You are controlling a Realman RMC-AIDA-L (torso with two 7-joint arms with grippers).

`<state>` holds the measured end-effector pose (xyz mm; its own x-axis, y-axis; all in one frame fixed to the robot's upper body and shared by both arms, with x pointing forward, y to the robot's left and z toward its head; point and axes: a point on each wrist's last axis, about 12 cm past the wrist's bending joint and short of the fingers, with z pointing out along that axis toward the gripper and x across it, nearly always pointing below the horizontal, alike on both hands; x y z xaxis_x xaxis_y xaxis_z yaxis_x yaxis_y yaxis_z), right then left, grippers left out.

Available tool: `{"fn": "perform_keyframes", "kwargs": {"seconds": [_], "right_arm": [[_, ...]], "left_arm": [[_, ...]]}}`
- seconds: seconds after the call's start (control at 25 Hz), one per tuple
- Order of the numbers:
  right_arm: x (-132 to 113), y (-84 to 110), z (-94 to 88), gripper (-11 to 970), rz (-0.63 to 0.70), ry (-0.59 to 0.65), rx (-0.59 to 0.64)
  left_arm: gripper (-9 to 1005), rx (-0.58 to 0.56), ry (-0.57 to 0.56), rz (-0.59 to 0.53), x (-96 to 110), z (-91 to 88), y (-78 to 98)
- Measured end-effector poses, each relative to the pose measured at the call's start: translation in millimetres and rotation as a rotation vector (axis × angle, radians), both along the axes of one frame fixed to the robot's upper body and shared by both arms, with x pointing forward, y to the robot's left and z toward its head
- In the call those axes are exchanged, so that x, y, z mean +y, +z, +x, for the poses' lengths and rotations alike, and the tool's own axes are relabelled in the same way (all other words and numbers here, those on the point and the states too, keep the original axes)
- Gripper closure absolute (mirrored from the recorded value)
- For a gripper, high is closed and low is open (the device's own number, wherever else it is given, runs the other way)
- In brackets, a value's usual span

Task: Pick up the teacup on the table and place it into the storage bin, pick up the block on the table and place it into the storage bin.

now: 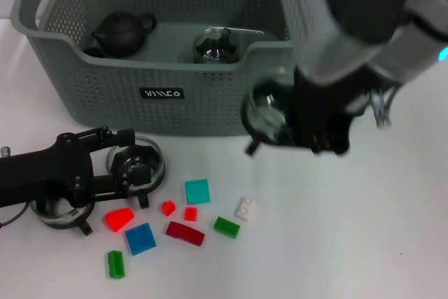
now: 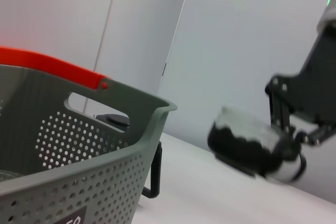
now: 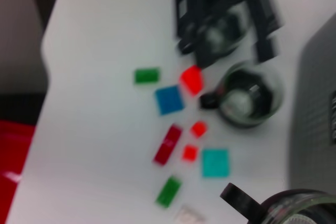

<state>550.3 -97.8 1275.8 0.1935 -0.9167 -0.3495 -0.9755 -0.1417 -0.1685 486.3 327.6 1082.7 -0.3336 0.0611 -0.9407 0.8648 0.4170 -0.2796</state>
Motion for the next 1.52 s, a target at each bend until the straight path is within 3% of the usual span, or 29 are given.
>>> {"fn": "perform_keyframes", "kwargs": {"seconds": [0.28,0.56,0.76,1.04,1.24,1.52], "right_arm": [[2.6,27.5,13.0,908,0.172,-0.033,-0.13],[10.7,40.5,42.9,908,0.378,-0.171,-0.274],[17.8,21.8,75.8,908,0.475,-0.337,-0.261],[36.5,-25.6,120.4,908,0.398,-0.498,-0.182],[47.8,-43.7,134.8,908,0.329,-0.547,-0.166],[50.0,-45.8,142.3,908,0.34,-0.655,-0.144]], "left_arm": [[170,-0.004,0.015,-0.002,1.2,0.6,0.2],[171,-0.008,0.021,0.0,-0.2,3.5,0.6],[171,-0.01,0.038,0.003,-0.6,5.5,-0.3],[170,-0.007,0.055,0.004,-3.3,7.7,-2.6],[171,0.006,0.07,0.009,-7.3,11.2,-6.8],[170,0.018,0.091,0.01,-8.4,13.1,-10.4]]}}
